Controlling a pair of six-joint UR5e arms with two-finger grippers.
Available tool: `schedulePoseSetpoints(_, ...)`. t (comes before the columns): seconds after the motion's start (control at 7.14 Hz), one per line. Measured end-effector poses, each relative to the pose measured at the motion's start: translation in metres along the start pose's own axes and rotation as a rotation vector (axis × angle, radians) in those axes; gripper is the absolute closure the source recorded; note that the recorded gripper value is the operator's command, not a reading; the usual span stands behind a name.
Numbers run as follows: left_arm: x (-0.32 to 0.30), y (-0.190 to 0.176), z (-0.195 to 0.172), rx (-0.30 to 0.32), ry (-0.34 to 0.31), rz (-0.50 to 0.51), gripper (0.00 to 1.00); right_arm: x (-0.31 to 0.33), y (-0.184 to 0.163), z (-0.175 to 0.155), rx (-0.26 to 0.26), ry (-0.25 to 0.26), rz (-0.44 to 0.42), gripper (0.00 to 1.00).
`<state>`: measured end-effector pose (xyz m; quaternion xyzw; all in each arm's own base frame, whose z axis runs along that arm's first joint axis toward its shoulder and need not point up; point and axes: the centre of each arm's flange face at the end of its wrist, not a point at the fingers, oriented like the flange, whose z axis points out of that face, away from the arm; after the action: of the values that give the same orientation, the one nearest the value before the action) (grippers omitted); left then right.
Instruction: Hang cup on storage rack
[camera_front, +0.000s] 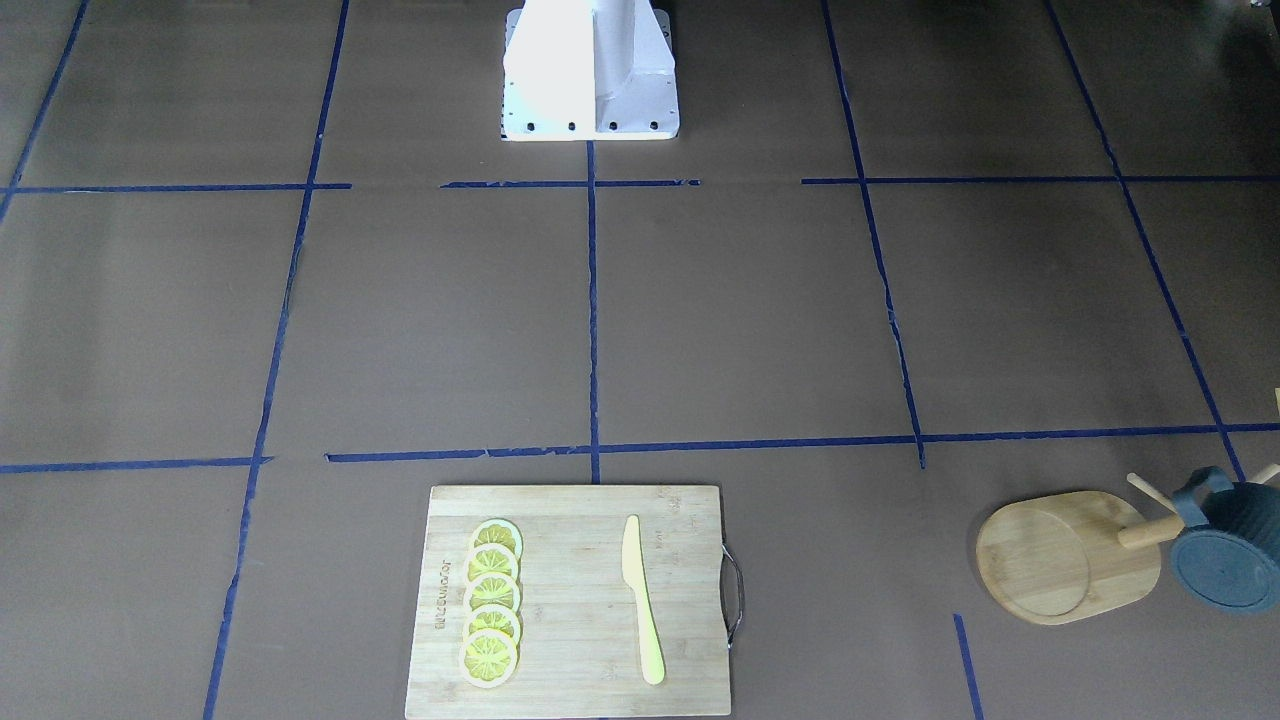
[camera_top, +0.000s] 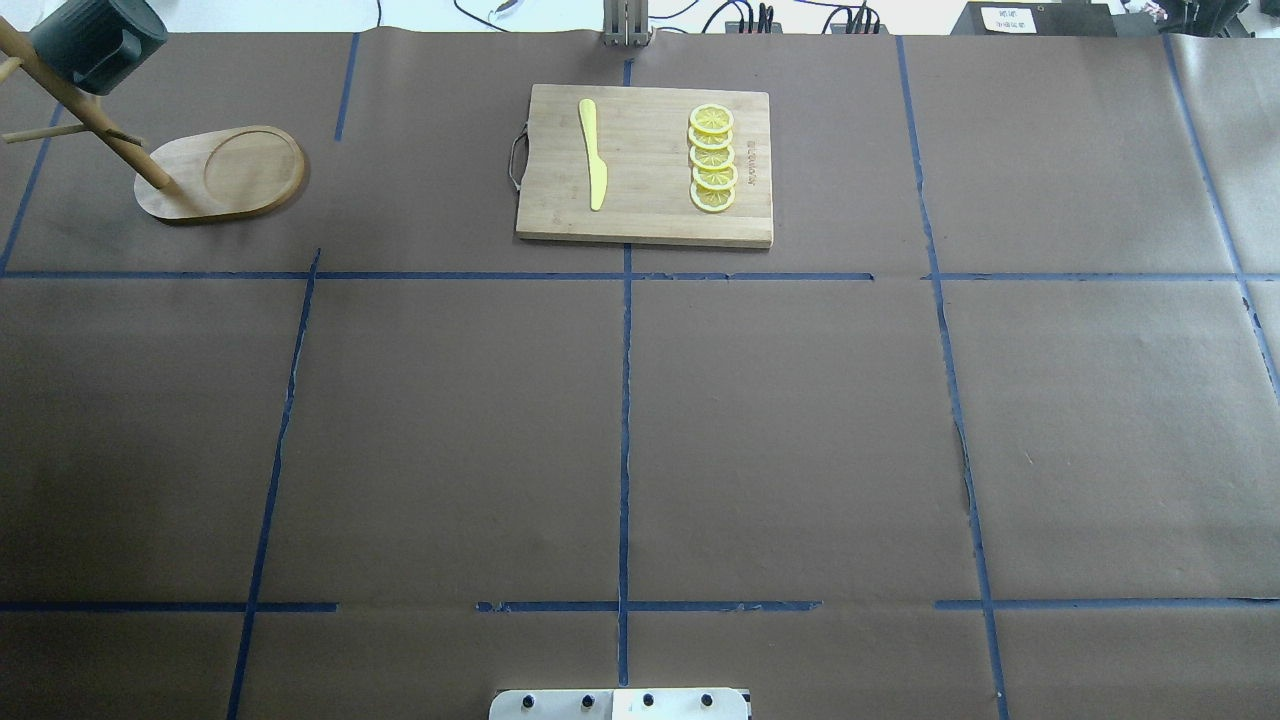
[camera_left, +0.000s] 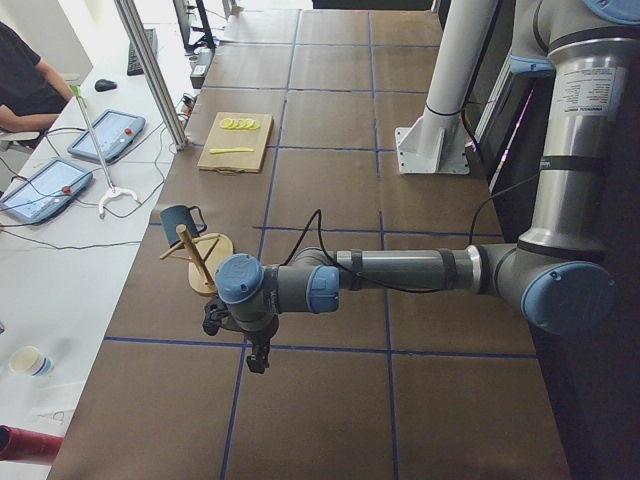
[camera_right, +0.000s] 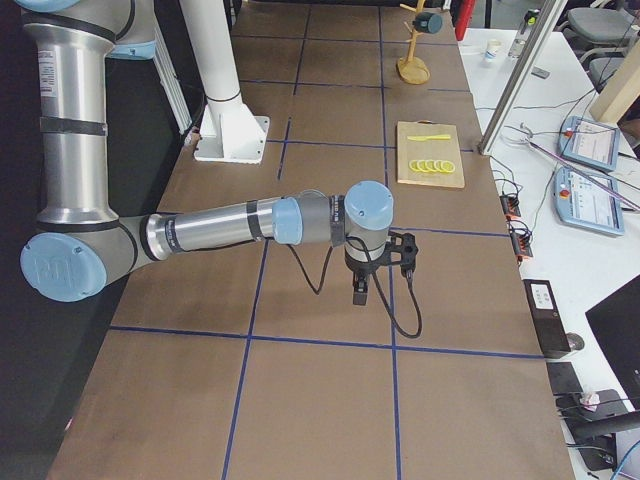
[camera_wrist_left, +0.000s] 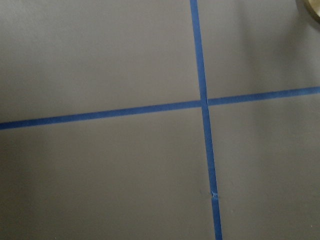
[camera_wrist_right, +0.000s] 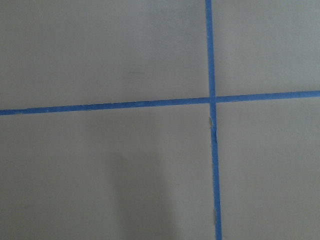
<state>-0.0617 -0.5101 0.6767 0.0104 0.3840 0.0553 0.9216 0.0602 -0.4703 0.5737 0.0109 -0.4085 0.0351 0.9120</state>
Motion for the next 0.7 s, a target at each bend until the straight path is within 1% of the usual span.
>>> schedulePoseSetpoints(0.28, 0.001, 0.000, -0.001, 0.002, 0.002, 0.002, 0.00, 0.056, 0.008, 0.015, -0.026, 0.012, -0.026, 0.00)
schedulePoseSetpoints(0.42, 0.002, -0.001, -0.002, 0.004, 0.002, 0.005, 0.00, 0.075, 0.016, 0.025, -0.046, 0.020, -0.016, 0.00)
schedulePoseSetpoints(0.56, 0.002, -0.002, -0.002, 0.005, 0.000, 0.005, 0.00, 0.085, 0.022, 0.029, -0.054, 0.038, -0.009, 0.00)
schedulePoseSetpoints(0.7, 0.002, -0.002, -0.002, 0.005, 0.000, 0.005, 0.00, 0.095, 0.026, 0.034, -0.049, 0.065, -0.014, 0.00)
